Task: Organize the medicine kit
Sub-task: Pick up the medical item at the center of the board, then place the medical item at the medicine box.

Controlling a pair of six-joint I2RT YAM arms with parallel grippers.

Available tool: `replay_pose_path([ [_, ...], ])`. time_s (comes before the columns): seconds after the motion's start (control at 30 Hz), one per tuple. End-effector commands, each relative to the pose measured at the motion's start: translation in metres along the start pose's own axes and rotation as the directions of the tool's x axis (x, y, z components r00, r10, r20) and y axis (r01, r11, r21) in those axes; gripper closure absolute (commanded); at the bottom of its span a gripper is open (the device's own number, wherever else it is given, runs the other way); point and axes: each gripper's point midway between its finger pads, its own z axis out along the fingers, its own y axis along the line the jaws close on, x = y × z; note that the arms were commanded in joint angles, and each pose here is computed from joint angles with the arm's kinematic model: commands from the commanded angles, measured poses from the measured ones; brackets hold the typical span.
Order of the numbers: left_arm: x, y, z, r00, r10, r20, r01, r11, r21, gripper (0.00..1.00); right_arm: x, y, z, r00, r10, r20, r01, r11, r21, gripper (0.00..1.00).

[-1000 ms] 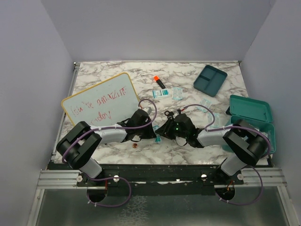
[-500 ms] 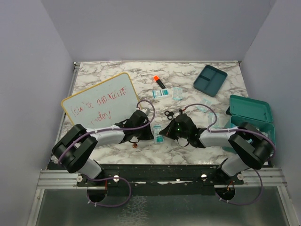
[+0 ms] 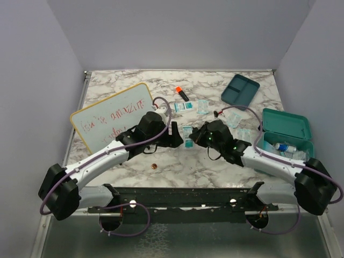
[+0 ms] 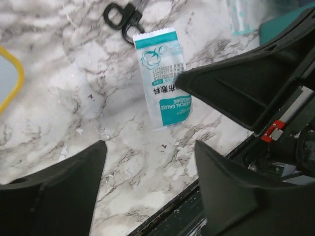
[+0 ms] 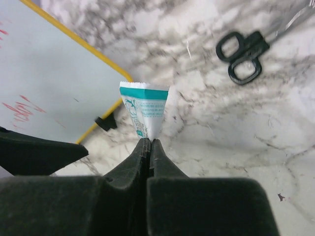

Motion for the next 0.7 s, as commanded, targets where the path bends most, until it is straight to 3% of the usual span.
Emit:
replay_pose_path([
  [0.0,-0.031,-0.013,-0.038,0.988,0.143,0.056,-0.142,0.990,-0.021,0.14,-0.060,-0.012,-0.030,0.981,-0.109,0.163,0.080,0.982,0.173,0.99],
  [0.07,-0.041,-0.017,-0.051,0.979,0.189,0.074,-0.187,0.982,-0.030,0.02,-0.087,-0.019,-0.046,0.969,-0.120,0.217,0.070,0.972,0.225,0.99],
  [0.27,-0.058,-0.005,-0.080,0.942,0.317,0.115,-0.301,0.944,-0.133,0.01,-0.157,-0.060,-0.090,0.927,-0.096,0.361,-0.049,0.927,0.372,0.99],
  [0.47,-0.049,0.028,-0.091,0.915,0.388,0.108,-0.352,0.900,-0.256,0.01,-0.201,-0.128,-0.147,0.882,-0.071,0.466,-0.223,0.807,0.547,0.99],
  [0.67,-0.039,0.049,-0.099,0.909,0.393,0.135,-0.336,0.887,-0.318,0.01,-0.211,-0.173,-0.204,0.853,-0.089,0.515,-0.334,0.665,0.668,0.99],
])
